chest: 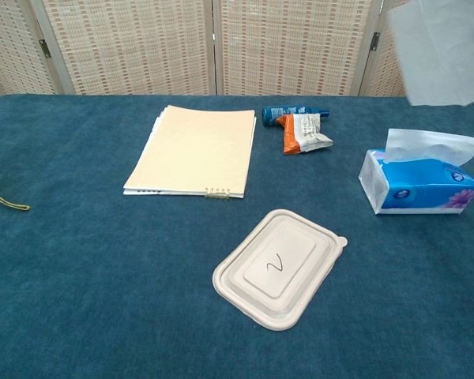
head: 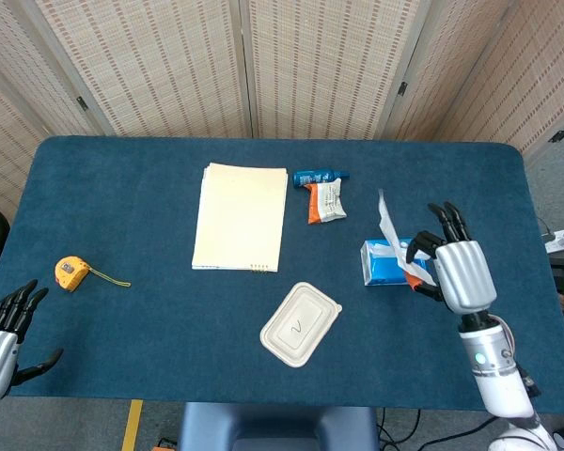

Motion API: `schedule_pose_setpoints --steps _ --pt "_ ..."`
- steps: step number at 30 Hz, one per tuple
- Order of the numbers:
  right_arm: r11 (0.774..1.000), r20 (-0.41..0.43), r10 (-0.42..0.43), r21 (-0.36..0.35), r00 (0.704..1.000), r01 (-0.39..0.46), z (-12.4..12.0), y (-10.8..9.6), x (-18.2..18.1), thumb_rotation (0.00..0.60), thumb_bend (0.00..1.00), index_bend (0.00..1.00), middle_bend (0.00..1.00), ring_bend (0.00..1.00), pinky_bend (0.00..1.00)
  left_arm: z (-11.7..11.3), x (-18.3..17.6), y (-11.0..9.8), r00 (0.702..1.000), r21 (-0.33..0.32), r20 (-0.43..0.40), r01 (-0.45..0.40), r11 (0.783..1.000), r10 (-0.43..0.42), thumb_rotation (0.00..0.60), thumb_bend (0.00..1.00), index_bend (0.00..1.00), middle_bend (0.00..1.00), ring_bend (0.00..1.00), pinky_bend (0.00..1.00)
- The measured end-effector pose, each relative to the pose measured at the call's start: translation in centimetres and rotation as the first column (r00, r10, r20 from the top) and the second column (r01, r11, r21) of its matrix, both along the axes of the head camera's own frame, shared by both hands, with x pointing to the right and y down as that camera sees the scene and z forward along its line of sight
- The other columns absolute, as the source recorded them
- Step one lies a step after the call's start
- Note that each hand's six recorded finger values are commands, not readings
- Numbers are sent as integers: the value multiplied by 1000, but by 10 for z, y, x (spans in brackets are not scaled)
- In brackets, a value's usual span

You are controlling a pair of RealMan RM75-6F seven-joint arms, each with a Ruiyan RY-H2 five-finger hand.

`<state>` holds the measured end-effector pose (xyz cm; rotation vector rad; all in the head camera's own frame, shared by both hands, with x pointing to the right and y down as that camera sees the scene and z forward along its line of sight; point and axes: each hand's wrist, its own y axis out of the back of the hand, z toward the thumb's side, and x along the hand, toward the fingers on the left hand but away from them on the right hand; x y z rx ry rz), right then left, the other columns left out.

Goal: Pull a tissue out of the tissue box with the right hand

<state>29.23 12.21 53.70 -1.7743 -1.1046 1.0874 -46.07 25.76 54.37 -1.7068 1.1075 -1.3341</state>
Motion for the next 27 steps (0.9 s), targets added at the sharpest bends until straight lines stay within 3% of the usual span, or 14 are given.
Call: schedule_pose_setpoints --steps 7,16,19,21,23,27 --pt "996 22 -4 -85 1000 6 9 50 25 600 637 686 498 85 0 1 1 1 1000 -4 4 -7 1000 7 600 291 0 0 0 125" --pt "994 -31 21 -109 999 -24 32 75 58 600 609 668 428 77 0 2 2 2 1000 -6 12 -10 1000 10 600 289 0 0 0 126" --pt "991 -49 19 -134 999 -25 38 82 64 600 495 444 252 18 0 3 3 2 1000 -8 15 -13 1000 13 600 289 0 0 0 126" --pt "987 -64 16 -157 998 -26 41 85 68 600 392 186 98 0 0 3 3 3 1000 -8 16 -14 1000 14 600 289 0 0 0 126" --pt "983 -86 15 -181 996 -31 44 88 73 600 297 39 21 0 0 3 3 3 1000 -9 18 -15 1000 15 600 290 0 0 0 126" --pt "978 -126 15 -206 992 -41 48 92 81 600 157 0 0 0 0 4 3 3 1000 -10 21 -16 1000 16 600 290 0 0 0 126"
